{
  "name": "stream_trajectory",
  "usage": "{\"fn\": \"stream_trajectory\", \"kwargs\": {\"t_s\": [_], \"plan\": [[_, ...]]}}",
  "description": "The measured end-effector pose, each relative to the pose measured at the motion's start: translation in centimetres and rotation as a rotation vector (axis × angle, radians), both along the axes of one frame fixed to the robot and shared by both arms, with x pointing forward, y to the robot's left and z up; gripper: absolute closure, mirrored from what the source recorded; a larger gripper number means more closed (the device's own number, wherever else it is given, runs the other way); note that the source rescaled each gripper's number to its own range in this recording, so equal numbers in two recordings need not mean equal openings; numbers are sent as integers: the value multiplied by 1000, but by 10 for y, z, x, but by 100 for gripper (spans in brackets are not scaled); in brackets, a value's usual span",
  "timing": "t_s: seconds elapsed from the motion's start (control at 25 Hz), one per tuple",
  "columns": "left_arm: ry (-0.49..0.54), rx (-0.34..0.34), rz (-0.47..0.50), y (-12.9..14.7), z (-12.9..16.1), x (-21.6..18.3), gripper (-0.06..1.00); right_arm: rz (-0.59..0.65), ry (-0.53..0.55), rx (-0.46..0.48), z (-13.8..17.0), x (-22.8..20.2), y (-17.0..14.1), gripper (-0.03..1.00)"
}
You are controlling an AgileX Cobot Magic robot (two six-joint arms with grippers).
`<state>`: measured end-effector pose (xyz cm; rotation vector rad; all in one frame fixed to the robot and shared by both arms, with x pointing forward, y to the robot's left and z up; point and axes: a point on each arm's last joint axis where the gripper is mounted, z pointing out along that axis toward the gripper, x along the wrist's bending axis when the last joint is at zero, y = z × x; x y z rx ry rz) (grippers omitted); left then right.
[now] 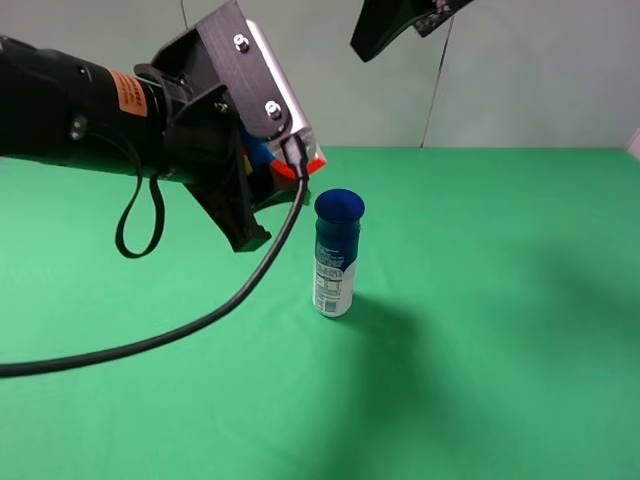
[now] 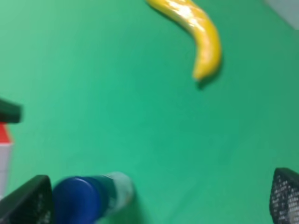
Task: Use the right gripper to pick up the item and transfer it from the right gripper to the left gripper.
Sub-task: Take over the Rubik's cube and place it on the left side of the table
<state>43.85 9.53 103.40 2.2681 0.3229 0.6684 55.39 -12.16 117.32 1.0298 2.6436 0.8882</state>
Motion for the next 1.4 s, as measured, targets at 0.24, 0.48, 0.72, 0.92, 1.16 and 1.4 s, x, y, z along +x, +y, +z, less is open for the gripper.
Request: {"fn": "stream_trajectory", "kwargs": {"t_s": [0.24, 0.48, 0.72, 0.92, 1.16, 1.4], "plan": [[75, -38, 43, 3, 2, -4, 94, -42, -68, -57, 15, -14, -16, -3], [134, -37, 48, 9, 8, -14, 94, -58, -90, -113, 15, -48, -37, -3], [193, -92, 58, 12, 18, -23, 94, -81, -159, -111, 5, -90, -61, -3], [246, -83, -9, 9, 22, -29, 94, -107, -177, -101, -14, -129, -81, -3], [265, -102, -97, 4, 25, -35, 94, -185, -191, -36, -44, -176, -104, -3], [259, -107, -125, 3, 26, -36, 94, -270, -206, 48, -78, -221, -125, -3]]}}
